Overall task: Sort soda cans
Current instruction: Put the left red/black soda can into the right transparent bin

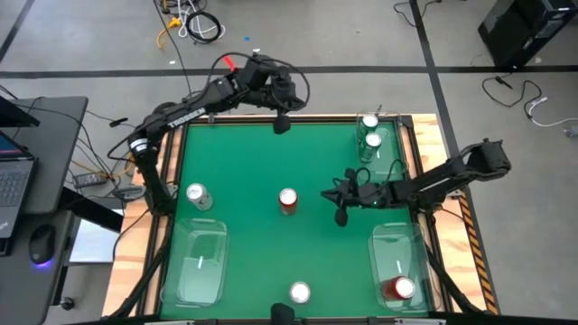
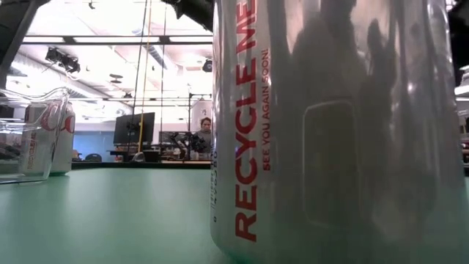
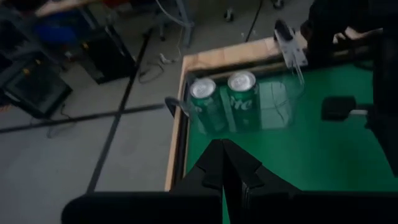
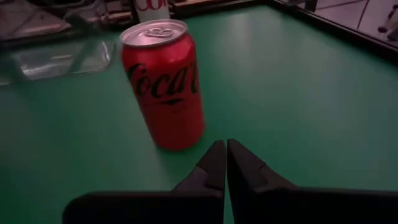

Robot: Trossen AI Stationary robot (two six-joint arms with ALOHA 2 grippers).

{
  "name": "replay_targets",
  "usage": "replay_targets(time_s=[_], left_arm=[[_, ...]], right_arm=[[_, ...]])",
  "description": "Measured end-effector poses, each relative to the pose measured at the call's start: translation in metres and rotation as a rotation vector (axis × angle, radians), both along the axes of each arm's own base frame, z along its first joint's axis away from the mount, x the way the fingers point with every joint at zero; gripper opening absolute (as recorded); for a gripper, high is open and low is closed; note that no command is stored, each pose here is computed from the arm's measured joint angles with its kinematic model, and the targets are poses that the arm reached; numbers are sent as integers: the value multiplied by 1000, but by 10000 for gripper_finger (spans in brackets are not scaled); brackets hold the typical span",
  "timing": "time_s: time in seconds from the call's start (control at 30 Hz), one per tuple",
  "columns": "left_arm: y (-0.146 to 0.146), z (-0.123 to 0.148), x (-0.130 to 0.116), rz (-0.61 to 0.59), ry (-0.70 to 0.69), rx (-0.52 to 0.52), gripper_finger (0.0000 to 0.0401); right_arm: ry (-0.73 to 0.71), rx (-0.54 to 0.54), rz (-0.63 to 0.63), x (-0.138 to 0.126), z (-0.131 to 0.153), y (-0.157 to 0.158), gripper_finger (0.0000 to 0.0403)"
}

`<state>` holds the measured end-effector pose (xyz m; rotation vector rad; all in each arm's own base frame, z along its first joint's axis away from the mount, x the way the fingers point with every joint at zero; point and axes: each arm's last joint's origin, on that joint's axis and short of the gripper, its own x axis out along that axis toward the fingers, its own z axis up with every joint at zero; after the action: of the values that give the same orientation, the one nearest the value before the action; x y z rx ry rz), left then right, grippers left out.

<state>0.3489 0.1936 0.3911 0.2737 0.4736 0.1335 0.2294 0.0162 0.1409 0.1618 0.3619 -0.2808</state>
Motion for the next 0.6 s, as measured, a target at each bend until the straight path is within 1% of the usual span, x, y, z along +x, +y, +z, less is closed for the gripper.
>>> replay_targets(time_s=[0.13,0.23,0.3,0.43,0.6], left_arm=[[-8,-11,-16,-7,-85,6,0],[-19,-19,-33,-9,-130,1,0],[-29,-28,-44,-17,-147,-20,0],[-48,-47,-66,-29,-156,-47,0],[-69,-68,-90,-103,-205,-103,0]], right_arm=[[5,17,-22,7,-6,-5,8],[-12,48,6,15,-5,-9,12],[-24,62,27,21,-4,-10,15],[-54,46,43,27,2,-12,28],[-78,37,57,27,8,-12,45]])
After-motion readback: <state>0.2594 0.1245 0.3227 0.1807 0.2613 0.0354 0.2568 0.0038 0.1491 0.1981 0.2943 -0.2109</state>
